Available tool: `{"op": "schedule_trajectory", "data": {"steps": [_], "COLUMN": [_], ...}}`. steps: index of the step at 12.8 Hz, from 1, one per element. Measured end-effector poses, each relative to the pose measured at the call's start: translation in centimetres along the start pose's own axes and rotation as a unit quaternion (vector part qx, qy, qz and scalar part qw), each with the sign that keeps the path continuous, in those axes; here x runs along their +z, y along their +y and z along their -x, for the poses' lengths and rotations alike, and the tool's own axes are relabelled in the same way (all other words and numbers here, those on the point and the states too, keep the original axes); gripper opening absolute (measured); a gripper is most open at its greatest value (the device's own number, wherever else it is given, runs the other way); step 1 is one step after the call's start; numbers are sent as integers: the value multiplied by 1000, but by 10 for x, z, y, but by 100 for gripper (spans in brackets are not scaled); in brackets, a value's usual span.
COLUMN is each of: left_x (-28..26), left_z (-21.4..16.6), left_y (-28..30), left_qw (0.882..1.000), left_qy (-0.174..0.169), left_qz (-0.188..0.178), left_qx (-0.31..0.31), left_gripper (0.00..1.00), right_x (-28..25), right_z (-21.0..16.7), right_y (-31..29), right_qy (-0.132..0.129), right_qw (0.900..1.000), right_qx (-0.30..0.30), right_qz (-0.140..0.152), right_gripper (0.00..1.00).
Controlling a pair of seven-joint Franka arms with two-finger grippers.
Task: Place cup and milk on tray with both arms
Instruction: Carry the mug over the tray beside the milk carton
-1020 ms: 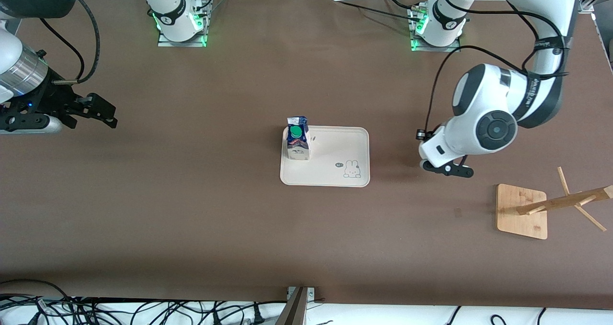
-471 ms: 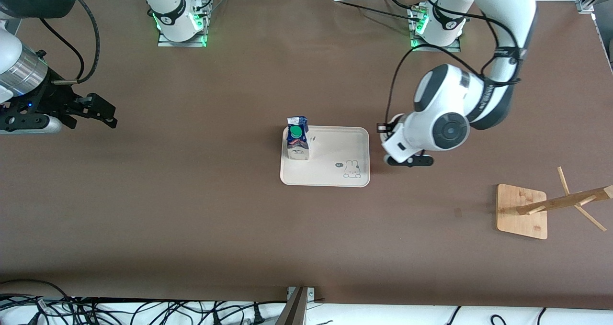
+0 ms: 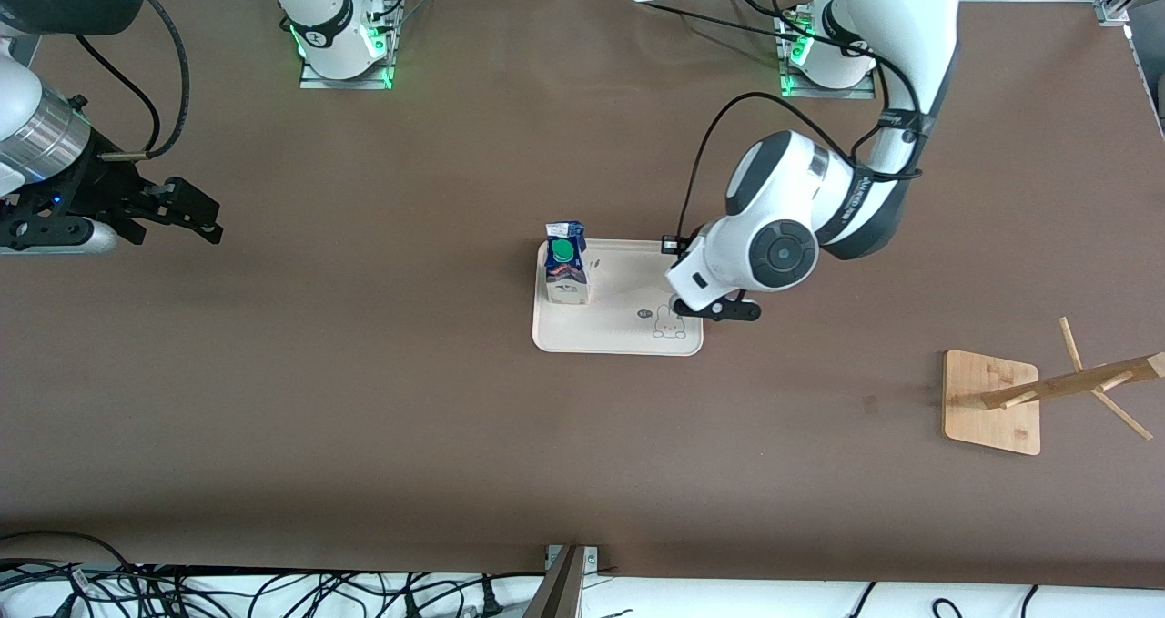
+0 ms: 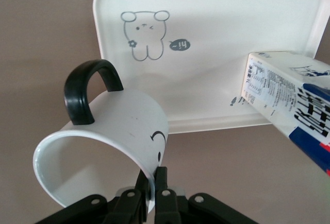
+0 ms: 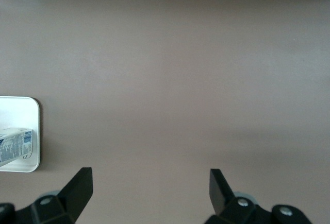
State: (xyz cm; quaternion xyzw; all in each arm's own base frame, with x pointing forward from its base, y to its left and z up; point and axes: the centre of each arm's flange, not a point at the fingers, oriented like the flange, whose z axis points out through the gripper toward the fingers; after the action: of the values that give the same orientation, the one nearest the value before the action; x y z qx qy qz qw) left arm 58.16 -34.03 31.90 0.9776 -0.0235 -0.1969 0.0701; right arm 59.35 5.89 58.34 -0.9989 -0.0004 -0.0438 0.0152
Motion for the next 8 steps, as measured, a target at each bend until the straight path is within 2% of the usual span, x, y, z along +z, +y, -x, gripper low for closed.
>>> {"op": "schedule_trajectory", "data": {"steps": [3,8], "left_x": [20,26], "left_z": [-12,-31], "left_y": [19,5], "left_qw": [999,996], "left_qy": [7,16], "left_qz": [8,7], "left_qx": [39,83], "left_gripper": [8,8], "right_x": [0,0], "right_z": [0,0], "right_y": [0,0], "right_qy": [0,0], "right_qw": [1000,1000], "right_qx": [0,0], "right_qz": [0,0], "right_gripper": [100,100]}}
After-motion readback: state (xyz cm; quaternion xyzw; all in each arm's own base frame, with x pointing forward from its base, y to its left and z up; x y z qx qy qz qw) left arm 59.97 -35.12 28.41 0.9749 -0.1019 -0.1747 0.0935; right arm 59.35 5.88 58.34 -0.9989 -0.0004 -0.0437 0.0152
